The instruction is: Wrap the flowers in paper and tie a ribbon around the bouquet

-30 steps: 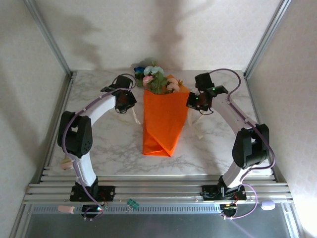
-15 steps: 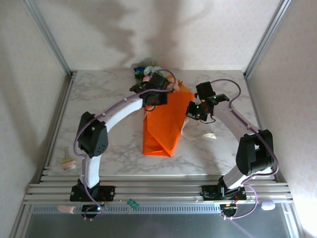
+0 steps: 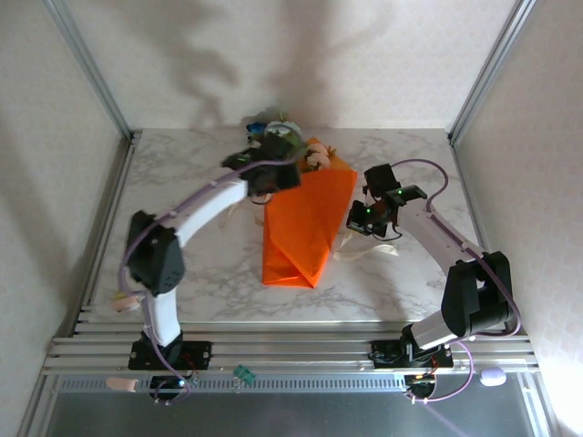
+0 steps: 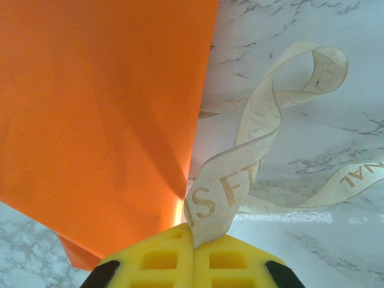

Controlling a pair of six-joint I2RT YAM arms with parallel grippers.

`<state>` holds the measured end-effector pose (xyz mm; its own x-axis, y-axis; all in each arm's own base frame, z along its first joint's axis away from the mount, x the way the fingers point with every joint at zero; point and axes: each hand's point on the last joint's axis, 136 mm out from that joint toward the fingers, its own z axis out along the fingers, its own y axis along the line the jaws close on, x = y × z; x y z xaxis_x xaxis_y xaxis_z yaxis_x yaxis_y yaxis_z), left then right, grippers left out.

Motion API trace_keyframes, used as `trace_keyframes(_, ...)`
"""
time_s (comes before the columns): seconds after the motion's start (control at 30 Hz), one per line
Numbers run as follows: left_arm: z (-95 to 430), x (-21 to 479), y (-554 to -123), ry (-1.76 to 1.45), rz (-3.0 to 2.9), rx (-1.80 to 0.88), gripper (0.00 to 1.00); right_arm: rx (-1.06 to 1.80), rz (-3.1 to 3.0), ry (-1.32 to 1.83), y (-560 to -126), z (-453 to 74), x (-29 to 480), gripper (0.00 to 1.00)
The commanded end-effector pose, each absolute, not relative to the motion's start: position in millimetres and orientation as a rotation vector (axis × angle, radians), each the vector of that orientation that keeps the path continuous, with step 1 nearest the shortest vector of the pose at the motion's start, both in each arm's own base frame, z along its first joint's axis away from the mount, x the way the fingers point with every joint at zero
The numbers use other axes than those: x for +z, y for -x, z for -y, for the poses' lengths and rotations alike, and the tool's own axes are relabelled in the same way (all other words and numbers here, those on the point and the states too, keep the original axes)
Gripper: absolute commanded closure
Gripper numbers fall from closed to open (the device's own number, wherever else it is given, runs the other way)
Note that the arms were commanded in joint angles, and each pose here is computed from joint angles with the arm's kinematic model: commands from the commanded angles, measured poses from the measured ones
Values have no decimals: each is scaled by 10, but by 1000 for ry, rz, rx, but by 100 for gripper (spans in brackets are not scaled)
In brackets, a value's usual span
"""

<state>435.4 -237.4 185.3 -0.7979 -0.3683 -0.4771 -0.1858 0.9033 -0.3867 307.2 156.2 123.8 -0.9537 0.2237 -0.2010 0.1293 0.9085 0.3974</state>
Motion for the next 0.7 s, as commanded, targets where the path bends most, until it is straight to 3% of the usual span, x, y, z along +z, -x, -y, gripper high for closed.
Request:
trace_keyframes(0.0, 1710, 1564, -4327, 848, -2498, -526, 27, 572, -2828, -260, -3044, -1580, 1297, 100)
trace_keyframes(0.2, 1322, 1196, -4658, 1161, -2394, -715, 30, 580, -2808, -257, -3077, -1596, 1356, 100)
trace_keyframes(0.37, 1314, 1239, -4808, 1145, -2377, -718, 52, 580, -2805, -257, -3101, -1600, 1380, 100)
trace_keyframes(0.43, 1190, 1178, -4699, 1155, -2420, -596, 49, 579, -2799, -257, -3116, -1600, 1393, 100)
trace_keyframes(0.5, 1022, 1169, -4610, 1145, -2423, -483, 40, 577, -2799, -259, -3118, -1600, 1390, 100)
trace_keyframes(0.67, 1029, 858, -4726, 968, -2586, -408, 44, 582, -2798, -258, -3099, -1598, 1393, 100)
